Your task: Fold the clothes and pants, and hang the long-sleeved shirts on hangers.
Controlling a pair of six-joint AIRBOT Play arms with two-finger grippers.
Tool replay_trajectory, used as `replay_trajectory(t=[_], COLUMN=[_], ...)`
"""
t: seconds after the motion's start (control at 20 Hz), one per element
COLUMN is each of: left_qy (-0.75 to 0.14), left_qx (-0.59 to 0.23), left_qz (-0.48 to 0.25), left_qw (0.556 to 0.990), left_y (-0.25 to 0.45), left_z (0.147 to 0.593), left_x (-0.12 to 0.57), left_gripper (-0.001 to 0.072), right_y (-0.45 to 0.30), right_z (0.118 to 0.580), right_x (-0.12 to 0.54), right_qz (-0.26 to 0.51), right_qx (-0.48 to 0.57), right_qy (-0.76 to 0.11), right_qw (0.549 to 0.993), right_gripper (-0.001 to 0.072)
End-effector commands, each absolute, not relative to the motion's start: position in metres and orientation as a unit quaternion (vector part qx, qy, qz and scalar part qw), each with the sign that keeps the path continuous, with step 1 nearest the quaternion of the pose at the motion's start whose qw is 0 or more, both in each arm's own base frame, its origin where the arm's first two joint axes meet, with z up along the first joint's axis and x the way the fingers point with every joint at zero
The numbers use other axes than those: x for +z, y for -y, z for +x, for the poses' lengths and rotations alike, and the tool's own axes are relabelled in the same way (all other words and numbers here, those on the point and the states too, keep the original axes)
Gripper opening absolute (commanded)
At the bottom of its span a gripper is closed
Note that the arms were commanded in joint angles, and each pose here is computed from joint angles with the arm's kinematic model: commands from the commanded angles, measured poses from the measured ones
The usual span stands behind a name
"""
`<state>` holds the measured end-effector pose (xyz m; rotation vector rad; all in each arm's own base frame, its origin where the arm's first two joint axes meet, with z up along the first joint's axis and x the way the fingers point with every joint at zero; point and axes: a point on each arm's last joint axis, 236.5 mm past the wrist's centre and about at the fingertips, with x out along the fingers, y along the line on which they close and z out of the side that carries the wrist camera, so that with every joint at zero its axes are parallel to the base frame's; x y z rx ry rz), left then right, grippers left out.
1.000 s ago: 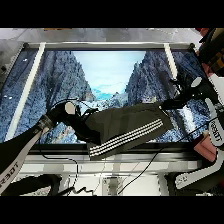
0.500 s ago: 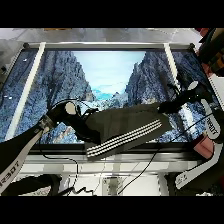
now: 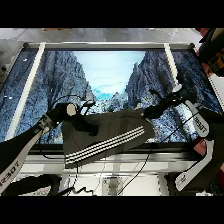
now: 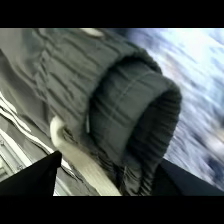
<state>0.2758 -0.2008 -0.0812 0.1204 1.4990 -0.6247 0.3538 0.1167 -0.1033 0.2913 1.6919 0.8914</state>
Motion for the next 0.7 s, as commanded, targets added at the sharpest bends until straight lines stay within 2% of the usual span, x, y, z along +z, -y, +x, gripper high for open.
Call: replay_trajectory(t=[0.0, 0.3, 0.6, 0.65], left_qy=[-0.638, -0.631, -0.620, -0.618], left_qx=[-0.270, -0.261, -0.253, -0.251], left_qz=[0.064, 0.096, 0.121, 0.127], left_qw=[0.718, 0.724, 0.732, 0.734], left_y=[0.200, 0.188, 0.179, 0.177], left_z=[0.297, 0.304, 0.312, 0.314], left_x=[-0.082, -0.085, -0.086, -0.086], left_gripper=[0.0694, 0.0694, 0.0688, 0.0688], right_y=[-0.166, -0.246, -0.321, -0.333], right_z=[0.343, 0.307, 0.286, 0.284], right_x=[-0.104, -0.099, -0.103, -0.102], right_qz=[0.078, 0.028, -0.008, -0.005], right_qx=[0.425, 0.491, 0.524, 0.528], right_qy=[-0.710, -0.698, -0.662, -0.655], right_qw=[0.557, 0.520, 0.536, 0.541], right_gripper=[0.0552, 0.0549, 0.0545, 0.0448])
